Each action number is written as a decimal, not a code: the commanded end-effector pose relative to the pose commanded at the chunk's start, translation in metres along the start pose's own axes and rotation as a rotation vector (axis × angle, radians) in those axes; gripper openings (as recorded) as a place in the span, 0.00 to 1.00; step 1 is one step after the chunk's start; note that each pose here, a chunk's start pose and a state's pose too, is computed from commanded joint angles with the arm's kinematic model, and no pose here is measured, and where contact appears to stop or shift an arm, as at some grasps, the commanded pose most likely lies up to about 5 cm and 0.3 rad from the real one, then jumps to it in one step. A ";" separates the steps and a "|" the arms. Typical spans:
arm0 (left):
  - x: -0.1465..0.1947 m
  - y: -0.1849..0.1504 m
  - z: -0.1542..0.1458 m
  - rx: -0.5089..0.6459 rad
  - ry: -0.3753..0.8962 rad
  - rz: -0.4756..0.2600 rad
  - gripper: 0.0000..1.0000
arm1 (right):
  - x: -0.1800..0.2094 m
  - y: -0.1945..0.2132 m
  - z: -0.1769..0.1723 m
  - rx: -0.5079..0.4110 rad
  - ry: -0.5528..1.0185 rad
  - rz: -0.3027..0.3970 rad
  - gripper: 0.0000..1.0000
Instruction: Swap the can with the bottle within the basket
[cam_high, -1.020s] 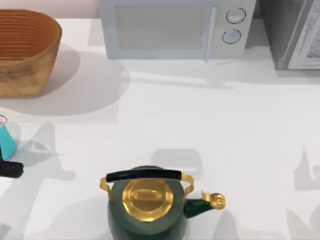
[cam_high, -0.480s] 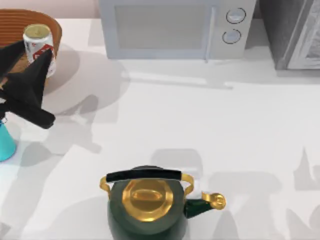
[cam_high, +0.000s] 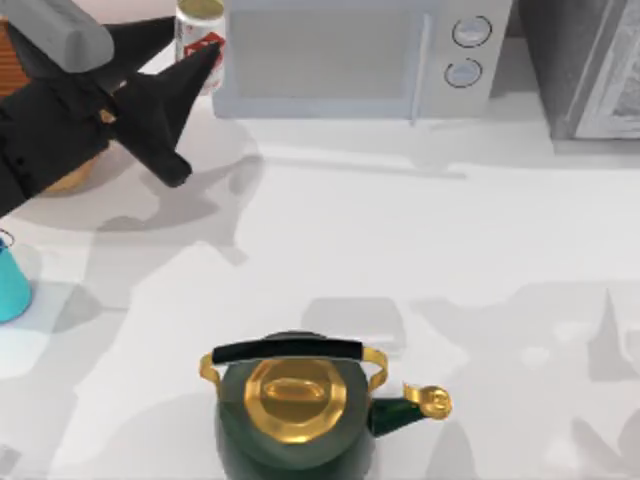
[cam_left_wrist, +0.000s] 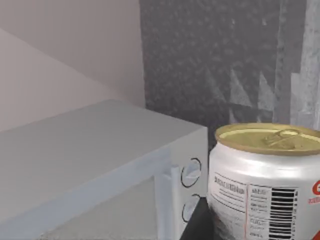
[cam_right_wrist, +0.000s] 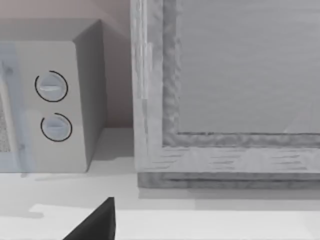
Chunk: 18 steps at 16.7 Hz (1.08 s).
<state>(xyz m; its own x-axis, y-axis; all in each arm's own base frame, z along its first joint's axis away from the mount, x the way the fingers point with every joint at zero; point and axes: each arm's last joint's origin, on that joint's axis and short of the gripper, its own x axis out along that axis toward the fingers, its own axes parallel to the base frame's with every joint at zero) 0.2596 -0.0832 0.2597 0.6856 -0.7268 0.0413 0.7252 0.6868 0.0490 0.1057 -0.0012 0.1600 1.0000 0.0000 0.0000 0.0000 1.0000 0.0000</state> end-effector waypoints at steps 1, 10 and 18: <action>0.010 0.004 -0.003 0.004 -0.004 -0.030 0.00 | 0.000 0.000 0.000 0.000 0.000 0.000 1.00; 0.090 0.025 -0.073 -0.022 0.016 -0.286 0.00 | 0.000 0.000 0.000 0.000 0.000 0.000 1.00; 0.132 0.016 -0.163 -0.069 0.056 -0.531 0.00 | 0.000 0.000 0.000 0.000 0.000 0.000 1.00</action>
<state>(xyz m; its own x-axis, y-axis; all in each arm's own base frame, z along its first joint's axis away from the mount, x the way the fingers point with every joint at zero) 0.3724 -0.1679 0.1034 0.2243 -0.9742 -0.0244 0.9743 0.2247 -0.0166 0.1057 -0.0012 0.1600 1.0000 0.0000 0.0000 0.0000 1.0000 0.0000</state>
